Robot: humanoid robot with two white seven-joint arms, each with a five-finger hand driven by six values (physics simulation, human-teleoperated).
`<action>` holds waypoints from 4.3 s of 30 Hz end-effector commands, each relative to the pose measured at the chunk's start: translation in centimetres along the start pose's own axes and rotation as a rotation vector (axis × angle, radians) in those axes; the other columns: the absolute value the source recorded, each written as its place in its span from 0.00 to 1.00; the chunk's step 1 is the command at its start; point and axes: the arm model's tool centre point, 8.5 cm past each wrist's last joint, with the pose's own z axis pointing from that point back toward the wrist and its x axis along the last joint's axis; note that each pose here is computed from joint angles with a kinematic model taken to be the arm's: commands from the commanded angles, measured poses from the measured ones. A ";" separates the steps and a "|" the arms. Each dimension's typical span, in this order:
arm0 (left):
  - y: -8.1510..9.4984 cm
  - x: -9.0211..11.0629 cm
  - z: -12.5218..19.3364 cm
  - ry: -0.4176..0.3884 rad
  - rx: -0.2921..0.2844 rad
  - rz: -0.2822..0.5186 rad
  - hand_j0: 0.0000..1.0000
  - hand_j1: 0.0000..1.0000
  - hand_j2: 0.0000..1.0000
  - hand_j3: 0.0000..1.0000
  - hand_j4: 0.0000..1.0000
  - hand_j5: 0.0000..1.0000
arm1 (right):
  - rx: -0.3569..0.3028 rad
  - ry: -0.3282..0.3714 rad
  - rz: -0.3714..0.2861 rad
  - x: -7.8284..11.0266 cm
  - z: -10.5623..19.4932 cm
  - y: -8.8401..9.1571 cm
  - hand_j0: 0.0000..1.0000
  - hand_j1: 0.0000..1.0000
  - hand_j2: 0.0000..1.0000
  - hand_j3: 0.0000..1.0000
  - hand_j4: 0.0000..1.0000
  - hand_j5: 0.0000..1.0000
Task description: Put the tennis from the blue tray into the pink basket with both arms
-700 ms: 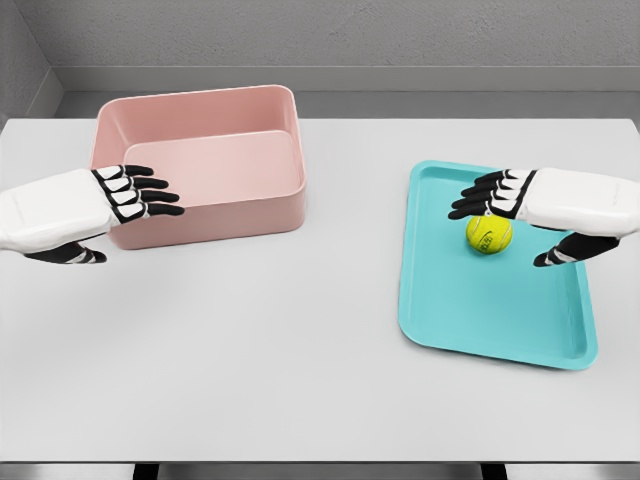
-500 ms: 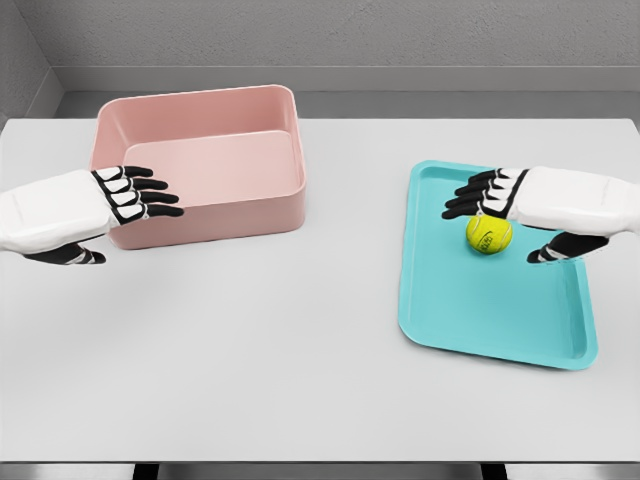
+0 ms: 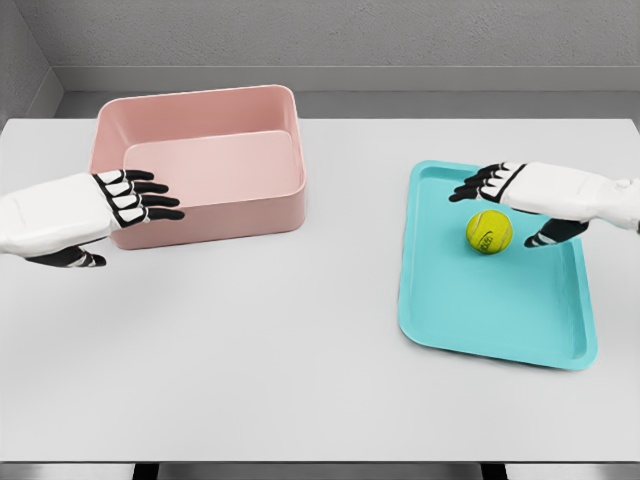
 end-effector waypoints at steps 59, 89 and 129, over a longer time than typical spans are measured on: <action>0.3 -0.2 0.4 0.007 -0.002 0.004 1.00 1.00 1.00 1.00 1.00 1.00 | 0.052 0.103 -0.121 -4.0 -4.1 4.9 0.47 0.47 0.47 0.47 0.47 0.47; 0.4 -0.3 0.6 0.011 -0.008 0.001 1.00 1.00 1.00 1.00 1.00 1.00 | -0.035 -0.197 0.311 9.1 -5.8 -2.9 0.38 0.38 0.38 0.38 0.38 0.38; 0.4 -0.3 0.9 0.016 -0.017 -0.003 1.00 1.00 1.00 1.00 1.00 1.00 | 0.005 -0.354 0.331 17.0 -16.7 2.8 0.41 0.41 0.41 0.41 0.41 0.41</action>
